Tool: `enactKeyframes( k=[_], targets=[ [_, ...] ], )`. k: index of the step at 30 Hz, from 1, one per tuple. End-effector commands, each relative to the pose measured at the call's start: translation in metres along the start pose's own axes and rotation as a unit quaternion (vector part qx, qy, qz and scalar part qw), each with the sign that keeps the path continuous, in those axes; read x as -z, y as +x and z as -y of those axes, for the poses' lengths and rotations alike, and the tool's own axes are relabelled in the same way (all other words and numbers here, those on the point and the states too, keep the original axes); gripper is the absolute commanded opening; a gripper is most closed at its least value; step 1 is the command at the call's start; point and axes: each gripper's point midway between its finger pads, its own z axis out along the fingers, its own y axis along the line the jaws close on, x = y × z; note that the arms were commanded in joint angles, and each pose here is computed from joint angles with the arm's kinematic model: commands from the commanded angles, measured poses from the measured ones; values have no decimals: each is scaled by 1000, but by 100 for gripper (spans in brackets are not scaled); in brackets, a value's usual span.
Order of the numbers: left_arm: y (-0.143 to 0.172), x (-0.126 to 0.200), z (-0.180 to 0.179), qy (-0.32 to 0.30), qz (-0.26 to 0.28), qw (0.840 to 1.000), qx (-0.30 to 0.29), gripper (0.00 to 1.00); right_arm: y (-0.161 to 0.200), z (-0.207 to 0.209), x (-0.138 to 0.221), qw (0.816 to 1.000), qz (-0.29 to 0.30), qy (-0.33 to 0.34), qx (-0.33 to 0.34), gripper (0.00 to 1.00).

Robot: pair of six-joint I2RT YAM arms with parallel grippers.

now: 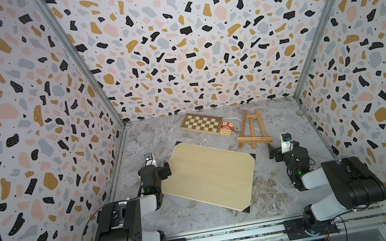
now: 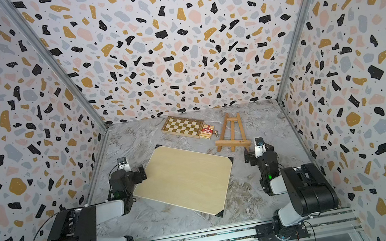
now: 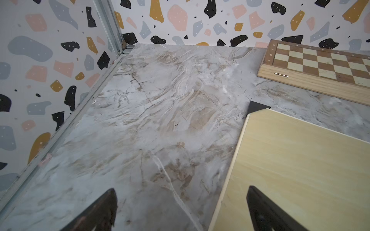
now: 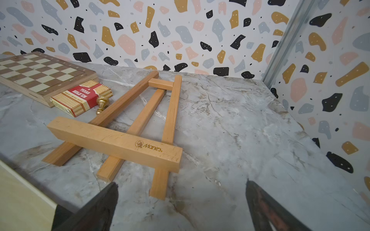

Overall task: Assemble the easel
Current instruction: Pick up the easel at the center of the board.

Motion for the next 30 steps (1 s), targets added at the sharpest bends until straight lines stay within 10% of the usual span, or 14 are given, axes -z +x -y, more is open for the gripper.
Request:
enactKeyframes(
  k=[1,30],
  targets=[
    [-15,-1,1,0,21,1000,-2,99,-16,0,-2,1000,24,-3,-3,100],
    [-24,3,3,7,29,1000,0,99,-20,2,-2,1000,23,3,-7,100]
  ],
)
